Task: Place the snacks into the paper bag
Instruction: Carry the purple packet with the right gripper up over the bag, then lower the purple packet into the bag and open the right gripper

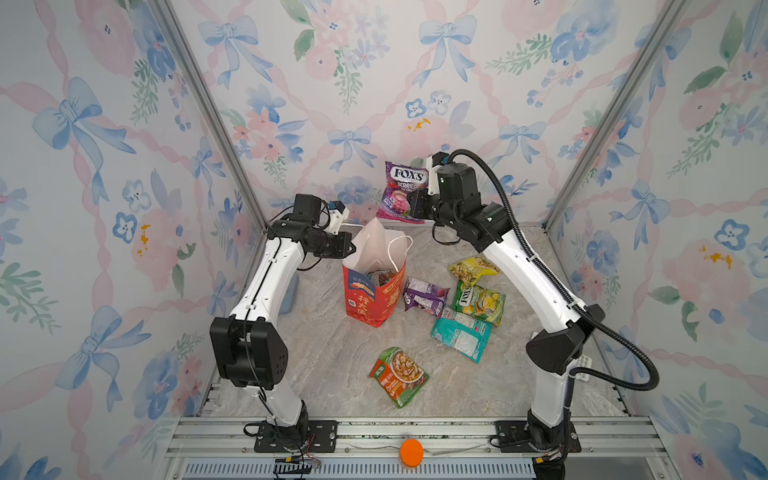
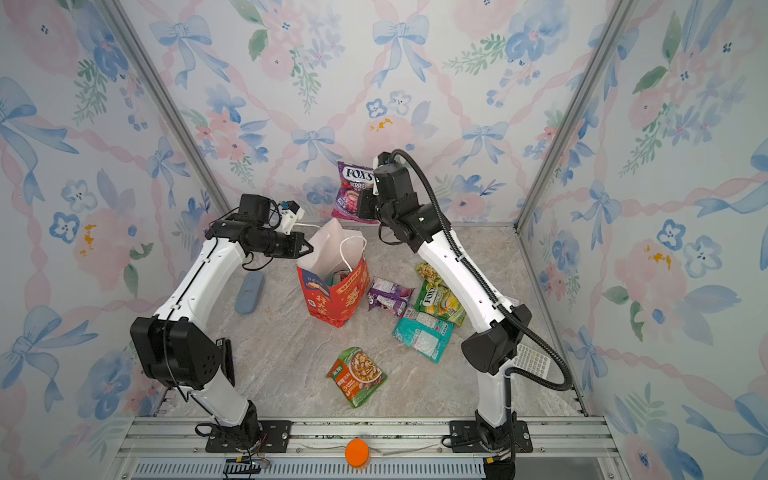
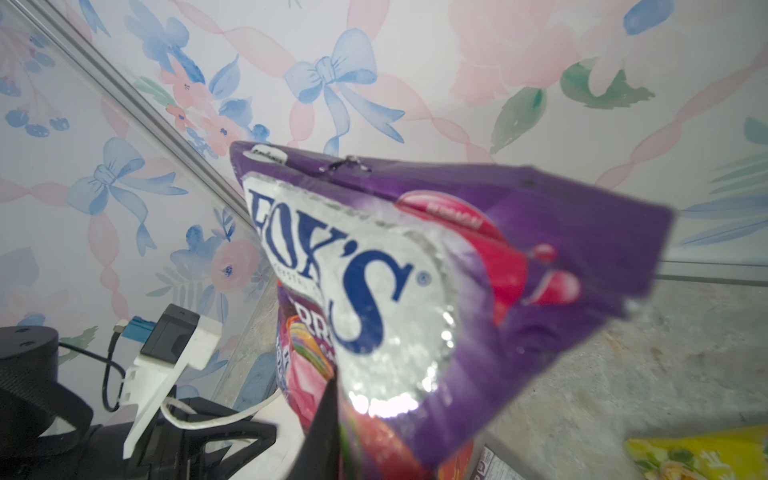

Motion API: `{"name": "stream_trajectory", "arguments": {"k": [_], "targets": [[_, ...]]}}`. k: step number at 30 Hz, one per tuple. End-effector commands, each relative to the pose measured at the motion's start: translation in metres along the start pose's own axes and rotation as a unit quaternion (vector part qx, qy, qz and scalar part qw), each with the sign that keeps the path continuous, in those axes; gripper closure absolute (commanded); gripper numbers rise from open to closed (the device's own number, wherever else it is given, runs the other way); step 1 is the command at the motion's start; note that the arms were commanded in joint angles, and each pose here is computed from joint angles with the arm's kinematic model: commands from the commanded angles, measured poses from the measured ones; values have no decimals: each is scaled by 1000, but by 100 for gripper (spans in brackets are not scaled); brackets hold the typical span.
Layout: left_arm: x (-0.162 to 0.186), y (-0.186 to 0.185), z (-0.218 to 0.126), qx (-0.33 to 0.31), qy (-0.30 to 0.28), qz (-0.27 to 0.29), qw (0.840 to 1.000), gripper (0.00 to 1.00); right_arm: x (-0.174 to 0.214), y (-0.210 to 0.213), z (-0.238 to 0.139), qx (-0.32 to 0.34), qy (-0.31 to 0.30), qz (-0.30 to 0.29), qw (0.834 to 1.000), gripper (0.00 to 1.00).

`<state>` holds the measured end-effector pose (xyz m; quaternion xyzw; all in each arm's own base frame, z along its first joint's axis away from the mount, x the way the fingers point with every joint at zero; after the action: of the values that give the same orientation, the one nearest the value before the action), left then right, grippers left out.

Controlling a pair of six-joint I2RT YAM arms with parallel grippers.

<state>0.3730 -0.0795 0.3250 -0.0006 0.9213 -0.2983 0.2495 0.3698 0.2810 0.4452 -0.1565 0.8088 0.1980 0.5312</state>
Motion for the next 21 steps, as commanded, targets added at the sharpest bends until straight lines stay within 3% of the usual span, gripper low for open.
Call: {"name": "stream_trajectory", "arguments": {"k": [1, 14, 21], "targets": [[7, 4, 7, -4, 22, -9, 1000, 100, -7, 16, -5, -26, -15, -10, 1000, 100], [7, 4, 7, -3, 22, -9, 1000, 100, 12, 44, 5, -61, 4, 2, 998, 100], [7, 3, 6, -2, 21, -9, 1000, 100, 21, 42, -5, -47, -1, 13, 999, 100]]}}
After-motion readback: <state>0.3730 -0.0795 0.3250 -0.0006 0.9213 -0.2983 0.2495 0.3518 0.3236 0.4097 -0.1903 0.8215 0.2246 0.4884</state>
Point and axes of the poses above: each gripper's point midway between its finger pads, its own z axis out along the fingers, its own y axis along the line the jaws close on, x = y × z, the point moved 10 cm from there along -z, back along the fingers, and after that the axes turned 15 degrees about -z, right-handed, at the moved point
